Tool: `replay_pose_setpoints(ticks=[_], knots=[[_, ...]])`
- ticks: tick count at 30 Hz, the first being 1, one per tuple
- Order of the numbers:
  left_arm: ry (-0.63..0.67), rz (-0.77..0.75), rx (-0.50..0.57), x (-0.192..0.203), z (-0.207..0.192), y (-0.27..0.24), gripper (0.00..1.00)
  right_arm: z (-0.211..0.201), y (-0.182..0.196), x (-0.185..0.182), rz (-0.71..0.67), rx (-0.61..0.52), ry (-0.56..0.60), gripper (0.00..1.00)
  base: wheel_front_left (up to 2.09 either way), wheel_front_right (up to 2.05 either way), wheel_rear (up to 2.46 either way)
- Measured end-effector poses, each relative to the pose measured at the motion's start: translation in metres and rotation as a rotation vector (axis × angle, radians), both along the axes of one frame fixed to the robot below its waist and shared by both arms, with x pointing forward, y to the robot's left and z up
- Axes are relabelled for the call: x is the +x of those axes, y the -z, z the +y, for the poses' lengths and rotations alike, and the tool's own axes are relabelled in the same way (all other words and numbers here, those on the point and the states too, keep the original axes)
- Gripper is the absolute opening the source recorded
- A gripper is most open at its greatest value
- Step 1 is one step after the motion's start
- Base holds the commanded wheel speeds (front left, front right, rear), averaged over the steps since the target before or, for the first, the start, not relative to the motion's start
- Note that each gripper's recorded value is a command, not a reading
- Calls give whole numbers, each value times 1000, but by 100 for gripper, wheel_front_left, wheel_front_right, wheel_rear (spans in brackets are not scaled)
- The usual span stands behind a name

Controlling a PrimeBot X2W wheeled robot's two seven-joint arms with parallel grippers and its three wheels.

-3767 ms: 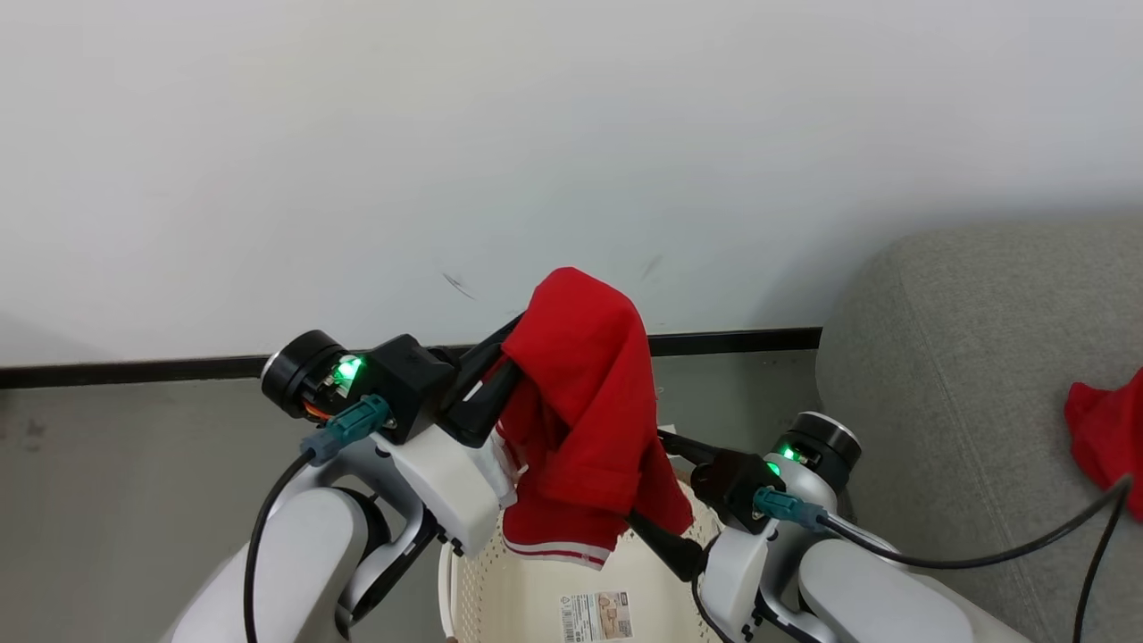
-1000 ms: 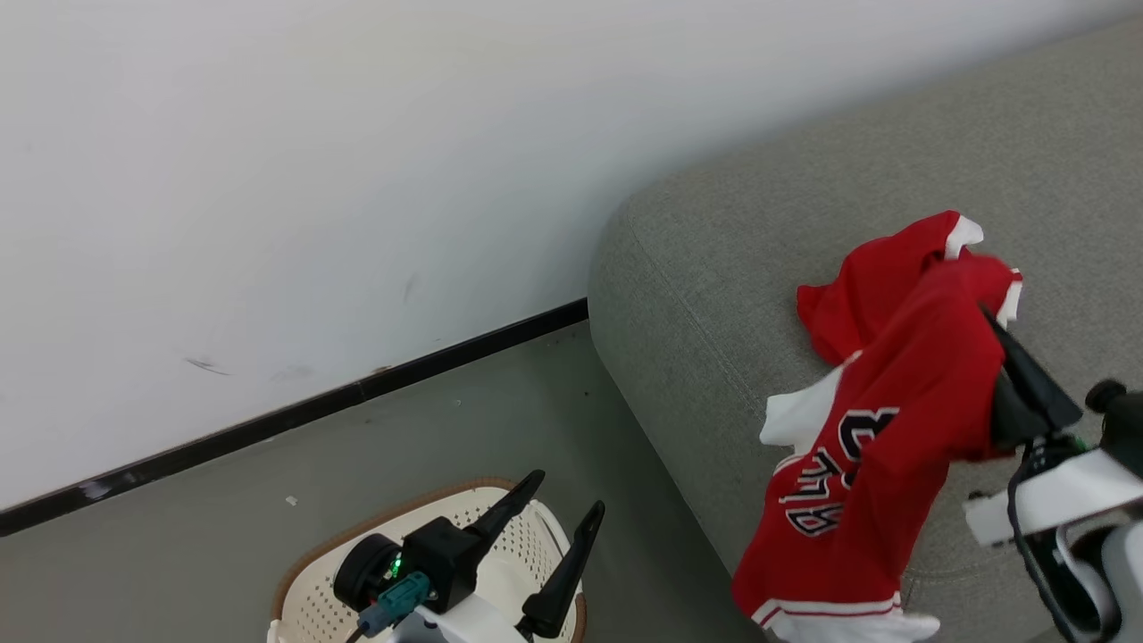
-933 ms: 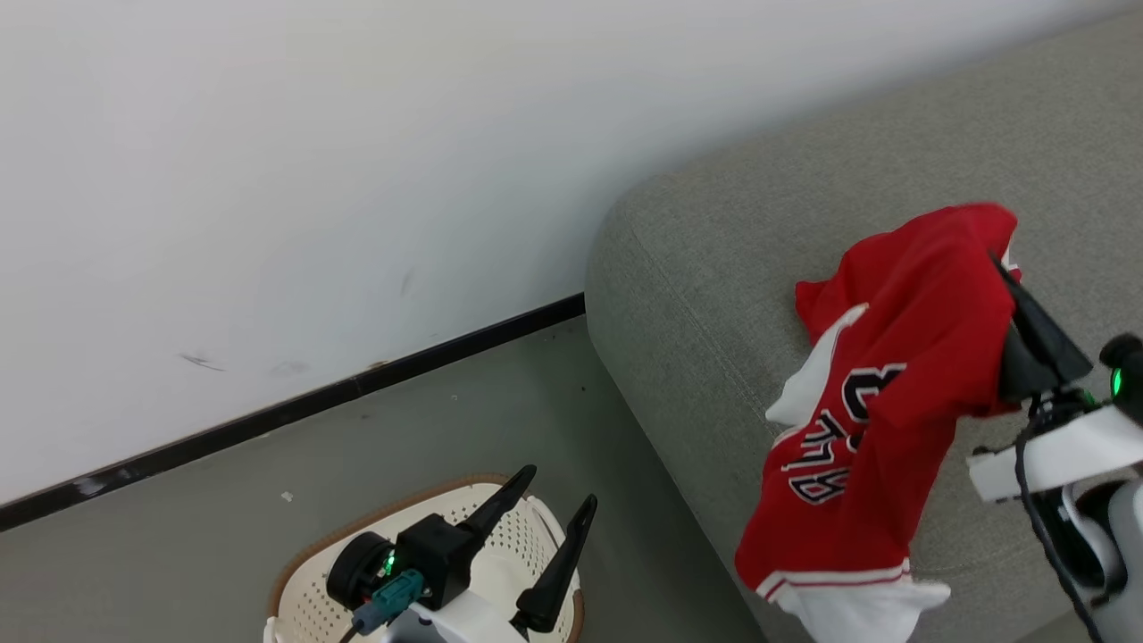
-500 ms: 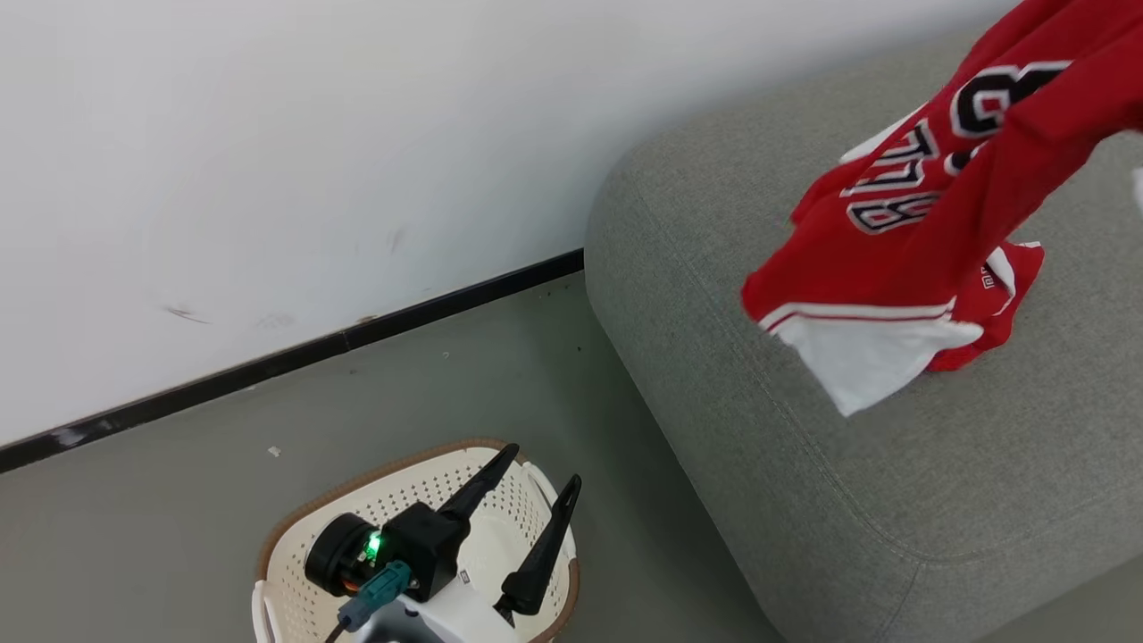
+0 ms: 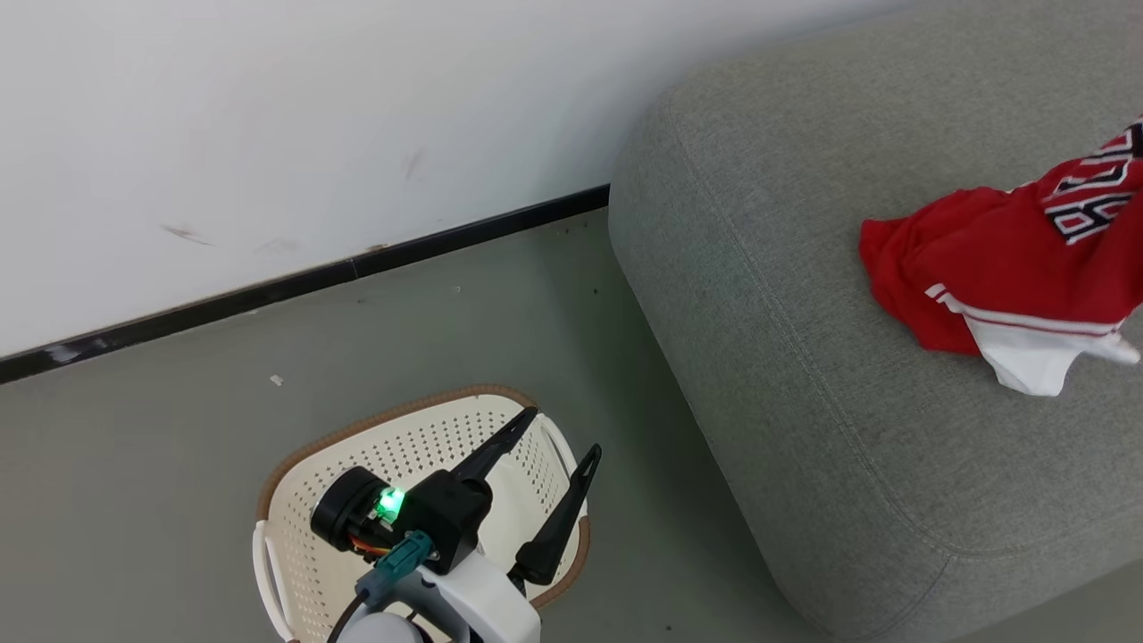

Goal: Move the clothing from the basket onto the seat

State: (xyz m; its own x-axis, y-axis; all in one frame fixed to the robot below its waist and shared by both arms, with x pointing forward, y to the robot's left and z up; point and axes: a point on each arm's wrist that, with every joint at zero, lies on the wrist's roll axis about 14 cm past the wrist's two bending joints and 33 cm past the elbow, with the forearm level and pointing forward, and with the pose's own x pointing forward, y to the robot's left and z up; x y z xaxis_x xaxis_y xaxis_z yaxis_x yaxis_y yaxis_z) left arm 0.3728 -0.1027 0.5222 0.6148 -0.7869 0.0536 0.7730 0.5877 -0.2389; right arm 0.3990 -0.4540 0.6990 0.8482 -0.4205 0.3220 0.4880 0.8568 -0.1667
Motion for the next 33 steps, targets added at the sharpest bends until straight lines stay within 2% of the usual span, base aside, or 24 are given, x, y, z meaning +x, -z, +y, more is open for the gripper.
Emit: replay_pose_setpoints(ticks=[7,12,22,30,31,33], knots=[[-7,18,17,11,3,7,100,9,107,20,232,123,-2,0,0,0,0],[-18,29,25,21,7,13,100,36,155,41,340,138,-56,0,0,0,0],[-34,55,30,39,12,25,100,54,220,55,514,138,-80,0,0,0,0],[-44,67,32,49,14,34,100,60,240,69,542,164,-88,0,0,0,0],[-44,67,32,51,14,34,100,60,244,69,551,162,-87,2,0,0,0],[-45,67,29,54,14,35,100,60,250,68,567,167,-85,29,0,0,0]])
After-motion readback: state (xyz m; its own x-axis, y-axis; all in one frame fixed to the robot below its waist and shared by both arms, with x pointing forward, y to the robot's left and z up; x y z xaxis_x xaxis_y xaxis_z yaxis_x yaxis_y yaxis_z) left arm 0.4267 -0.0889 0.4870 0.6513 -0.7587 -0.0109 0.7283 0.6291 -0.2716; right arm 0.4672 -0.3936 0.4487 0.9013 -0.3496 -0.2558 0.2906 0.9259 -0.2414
